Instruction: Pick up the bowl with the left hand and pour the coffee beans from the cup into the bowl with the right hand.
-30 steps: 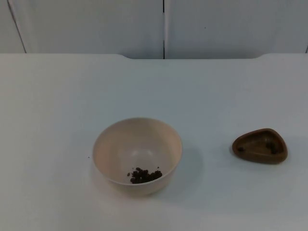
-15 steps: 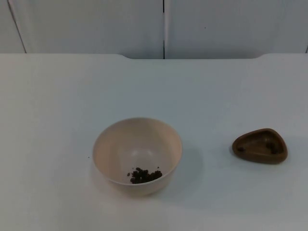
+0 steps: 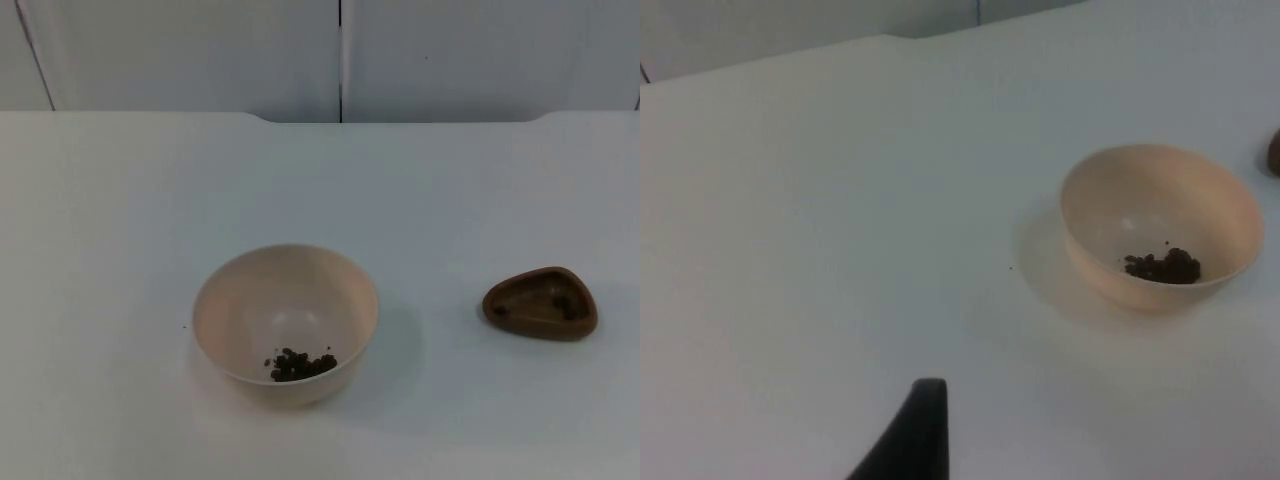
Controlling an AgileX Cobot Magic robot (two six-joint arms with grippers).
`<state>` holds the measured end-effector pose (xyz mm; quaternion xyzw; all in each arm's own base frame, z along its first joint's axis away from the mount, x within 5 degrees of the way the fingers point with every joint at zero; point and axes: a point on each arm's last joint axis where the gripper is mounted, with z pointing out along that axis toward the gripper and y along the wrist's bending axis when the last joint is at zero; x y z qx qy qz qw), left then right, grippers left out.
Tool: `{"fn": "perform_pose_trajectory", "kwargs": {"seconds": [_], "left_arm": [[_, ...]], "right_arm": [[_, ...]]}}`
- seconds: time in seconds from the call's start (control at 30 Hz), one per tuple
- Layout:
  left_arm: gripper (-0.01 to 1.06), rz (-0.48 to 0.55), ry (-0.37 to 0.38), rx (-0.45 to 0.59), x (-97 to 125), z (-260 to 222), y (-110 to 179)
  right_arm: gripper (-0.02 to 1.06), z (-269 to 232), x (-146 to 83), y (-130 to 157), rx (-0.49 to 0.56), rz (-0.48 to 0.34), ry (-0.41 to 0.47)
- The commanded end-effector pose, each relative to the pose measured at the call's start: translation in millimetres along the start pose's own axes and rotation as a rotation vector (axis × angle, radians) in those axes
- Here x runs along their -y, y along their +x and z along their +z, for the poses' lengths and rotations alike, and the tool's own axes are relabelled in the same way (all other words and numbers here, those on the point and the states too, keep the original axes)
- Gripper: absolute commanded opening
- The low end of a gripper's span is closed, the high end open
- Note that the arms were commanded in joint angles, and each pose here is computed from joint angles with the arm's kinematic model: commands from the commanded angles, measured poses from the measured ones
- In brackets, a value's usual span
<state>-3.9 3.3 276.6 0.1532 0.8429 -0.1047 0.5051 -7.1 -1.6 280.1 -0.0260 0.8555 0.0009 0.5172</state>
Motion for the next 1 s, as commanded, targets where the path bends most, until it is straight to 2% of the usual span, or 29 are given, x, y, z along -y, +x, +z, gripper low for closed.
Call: {"fn": "perform_pose_trajectory", "kwargs": {"seconds": [0.0,0.37,0.97], "left_arm": [[1.05,-0.018,-0.039,-0.004,0.2,0.7,1.6],[1.05,-0.090,-0.176,-0.001,0.9,0.6,1.7],[1.05,-0.181,-0.345,0.003,1.9,0.5,1.7]], "right_arm": [[1.05,-0.4,0.0,-0.3,0.011,0.004,0.006],[1.05,-0.4,0.0,-0.3,0.011,0.004,0.006],[1.05,-0.4,0.0,-0.3,0.011,0.004,0.006]]}}
